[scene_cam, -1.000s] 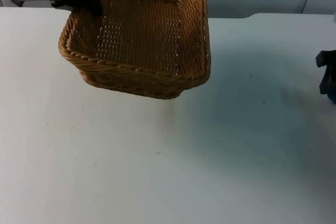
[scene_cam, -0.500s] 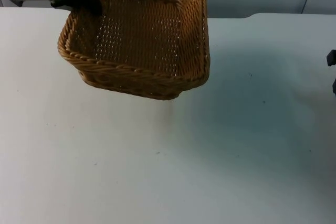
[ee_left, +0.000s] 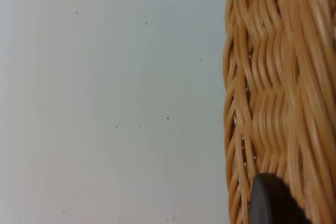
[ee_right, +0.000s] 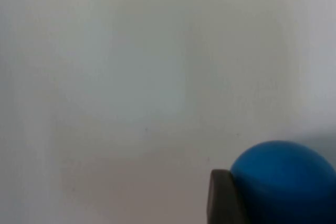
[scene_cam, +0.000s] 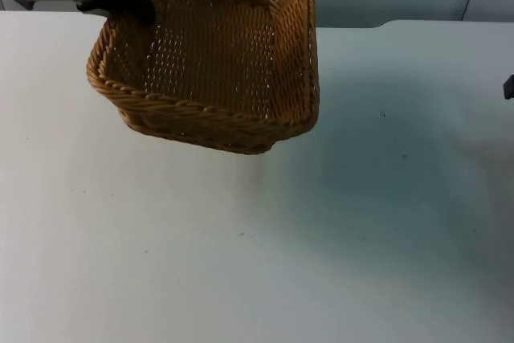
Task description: Pick up the basket with the left hand and place the ball into the basket with the right hand.
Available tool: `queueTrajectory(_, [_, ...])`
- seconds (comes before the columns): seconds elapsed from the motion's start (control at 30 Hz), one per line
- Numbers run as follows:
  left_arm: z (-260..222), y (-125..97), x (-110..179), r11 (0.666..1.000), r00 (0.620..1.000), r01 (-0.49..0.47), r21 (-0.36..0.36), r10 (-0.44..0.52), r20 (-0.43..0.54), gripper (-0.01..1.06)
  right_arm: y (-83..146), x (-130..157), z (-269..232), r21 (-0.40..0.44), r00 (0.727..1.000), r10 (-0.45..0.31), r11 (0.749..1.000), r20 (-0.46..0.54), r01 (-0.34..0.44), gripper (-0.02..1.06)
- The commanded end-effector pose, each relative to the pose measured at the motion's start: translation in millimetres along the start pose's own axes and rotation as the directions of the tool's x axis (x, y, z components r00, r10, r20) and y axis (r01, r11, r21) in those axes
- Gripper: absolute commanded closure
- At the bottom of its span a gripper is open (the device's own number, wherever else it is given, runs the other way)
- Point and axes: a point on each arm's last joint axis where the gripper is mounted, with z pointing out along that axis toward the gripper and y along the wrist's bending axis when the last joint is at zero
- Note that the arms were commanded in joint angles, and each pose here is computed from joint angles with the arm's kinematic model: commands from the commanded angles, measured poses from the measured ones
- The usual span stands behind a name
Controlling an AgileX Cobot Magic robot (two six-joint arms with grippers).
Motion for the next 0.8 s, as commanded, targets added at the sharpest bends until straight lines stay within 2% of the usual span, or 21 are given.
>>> queueTrajectory(0.0, [-6, -3, -5, 1.000, 0.999, 0.020, 0.014, -0.020, 0.027, 1.05, 1, -2, -5, -0.020, 1.000, 0.003, 1.000, 0.004, -0.003, 1.05])
queueTrajectory(0.17, [-6, -3, -5, 1.000, 0.999, 0.020, 0.014, -0.020, 0.027, 1.05, 19, -10, -31, -0.091, 0.998, -0.020, 0.996, 0.066, 0.026, 1.05])
queueTrajectory(0.3, [-6, -3, -5, 1.000, 1.000, 0.020, 0.014, -0.020, 0.021, 1.05, 57, -29, -74, -0.139, 0.985, -0.116, 0.981, 0.126, 0.133, 1.05])
queueTrajectory(0.33, [-6, -3, -5, 1.000, 1.000, 0.020, 0.014, -0.020, 0.021, 1.05, 57, -29, -74, -0.139, 0.985, -0.116, 0.981, 0.126, 0.133, 1.05])
queueTrajectory(0.5, [-6, -3, -4, 1.000, 1.000, 0.021, 0.016, -0.022, 0.017, 1.05, 129, -56, -128, -0.203, 0.933, -0.260, 0.928, 0.249, 0.313, 1.05])
queueTrajectory(0.53, [-6, -3, -4, 1.000, 1.000, 0.021, 0.016, -0.022, 0.017, 1.05, 129, -56, -128, -0.203, 0.933, -0.260, 0.928, 0.249, 0.313, 1.05])
queueTrajectory(0.67, [-6, -3, -4, 1.000, 1.000, 0.021, 0.016, -0.022, 0.017, 1.05, 180, -68, -164, -0.236, 0.876, -0.308, 0.881, 0.372, 0.410, 1.05])
queueTrajectory(0.7, [-6, -3, -4, 1.000, 1.000, 0.021, 0.016, -0.022, 0.017, 1.05, 180, -68, -164, -0.236, 0.876, -0.308, 0.881, 0.372, 0.410, 1.05])
queueTrajectory(0.77, [-6, -3, -4, 1.000, 1.000, 0.022, 0.016, -0.022, 0.019, 1.05, 203, -69, -175, -0.263, 0.855, -0.326, 0.854, 0.403, 0.449, 1.05])
